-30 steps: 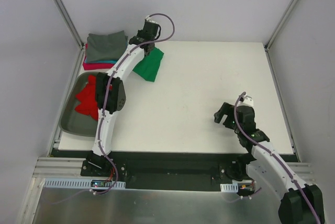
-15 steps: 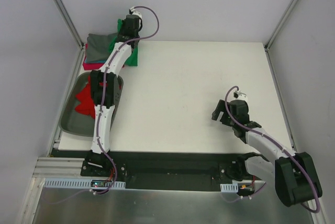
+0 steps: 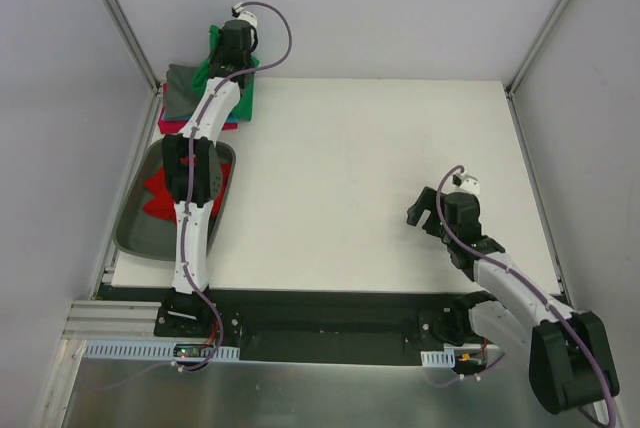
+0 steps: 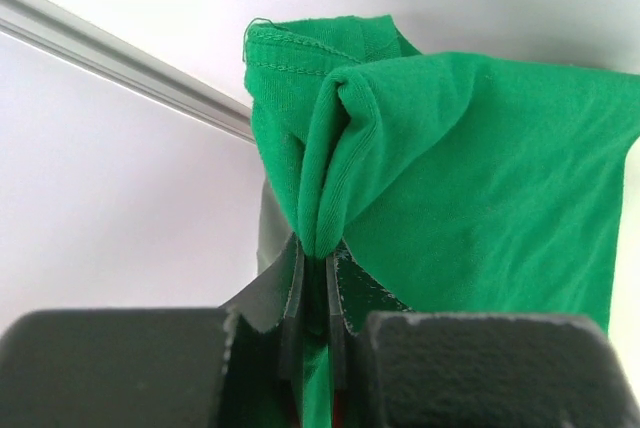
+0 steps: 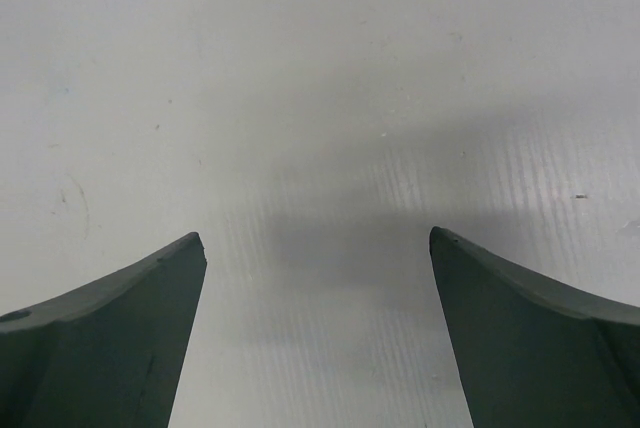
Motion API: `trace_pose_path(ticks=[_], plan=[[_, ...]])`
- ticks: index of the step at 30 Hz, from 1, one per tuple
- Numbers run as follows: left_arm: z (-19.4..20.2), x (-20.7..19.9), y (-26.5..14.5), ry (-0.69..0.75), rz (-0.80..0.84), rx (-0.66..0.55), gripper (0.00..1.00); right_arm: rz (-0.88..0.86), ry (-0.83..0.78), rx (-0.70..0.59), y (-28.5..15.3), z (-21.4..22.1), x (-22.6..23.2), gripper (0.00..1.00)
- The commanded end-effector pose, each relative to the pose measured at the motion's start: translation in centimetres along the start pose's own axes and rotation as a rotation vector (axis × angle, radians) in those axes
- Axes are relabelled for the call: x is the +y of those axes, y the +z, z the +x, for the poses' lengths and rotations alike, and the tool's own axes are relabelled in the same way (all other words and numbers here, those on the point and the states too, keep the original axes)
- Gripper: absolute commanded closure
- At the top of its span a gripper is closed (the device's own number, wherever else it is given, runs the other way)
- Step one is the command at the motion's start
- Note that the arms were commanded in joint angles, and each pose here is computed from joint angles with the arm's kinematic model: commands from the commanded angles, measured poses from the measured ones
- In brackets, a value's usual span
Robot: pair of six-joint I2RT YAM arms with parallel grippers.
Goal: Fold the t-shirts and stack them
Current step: Put the neatly folded tshirt into the corner of the board with the left arm
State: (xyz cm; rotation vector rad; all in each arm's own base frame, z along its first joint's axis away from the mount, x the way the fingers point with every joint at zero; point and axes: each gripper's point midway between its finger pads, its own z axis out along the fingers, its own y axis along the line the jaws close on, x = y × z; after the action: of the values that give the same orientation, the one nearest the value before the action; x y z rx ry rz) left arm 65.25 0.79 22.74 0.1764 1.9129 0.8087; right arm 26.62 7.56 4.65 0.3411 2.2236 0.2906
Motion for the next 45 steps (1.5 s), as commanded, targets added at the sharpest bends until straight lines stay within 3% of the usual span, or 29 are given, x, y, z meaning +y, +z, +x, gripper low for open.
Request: trace_pose_path(ticks=[1,13,19,24,31,34,36,38,39,43,45], plan=[[-5.9,8.0,-3.1,-0.111,-0.102,-0.145,1.00,-0.003,0.034,-0.133,-1.1,-2.2,-0.3,0.04],[-5.2,10.9,-2.5,-0.156,-0.104,-0.169,1.00,-0.013,0.088,-0.305,-3.4,-4.0,-1.1,0.04],[-2.9,8.7,-0.4,-0.132,-0.063,-0.136,1.00,-0.005,0.096,-0.295,-3.3,-3.9,-1.3,0.04],[-1.7,8.6,1.5,-0.087,-0.103,-0.133,1.00,-0.002,0.091,-0.280,-3.2,-3.8,-1.1,0.04],[-0.8,9.2,2.8,-0.136,-0.165,-0.118,0.96,0.017,0.096,-0.279,-3.3,-3.9,-1.5,0.04],[-0.1,9.9,3.1,-0.165,-0.227,-0.088,0.84,0.023,0.100,-0.277,-3.3,-3.9,-1.5,0.04],[0.6,10.1,3.2,-0.176,-0.243,-0.071,0.67,0.021,0.101,-0.275,-3.3,-3.8,-1.5,0.04],[0.4,10.3,3.0,-0.174,-0.246,-0.073,0.33,0.009,0.101,-0.270,-3.4,-3.8,-1.3,0.04],[0.4,10.5,2.8,-0.181,-0.248,-0.071,0.22,0.005,0.102,-0.265,-3.4,-3.7,-1.2,0.04],[-0.4,11.6,1.7,-0.210,-0.249,-0.085,0.04,0.000,0.109,-0.268,-3.8,-3.7,-1.2,0.04],[-0.8,11.9,0.9,-0.234,-0.242,-0.093,0.01,-0.010,0.112,-0.269,-4.0,-3.7,-1.1,0.04]])
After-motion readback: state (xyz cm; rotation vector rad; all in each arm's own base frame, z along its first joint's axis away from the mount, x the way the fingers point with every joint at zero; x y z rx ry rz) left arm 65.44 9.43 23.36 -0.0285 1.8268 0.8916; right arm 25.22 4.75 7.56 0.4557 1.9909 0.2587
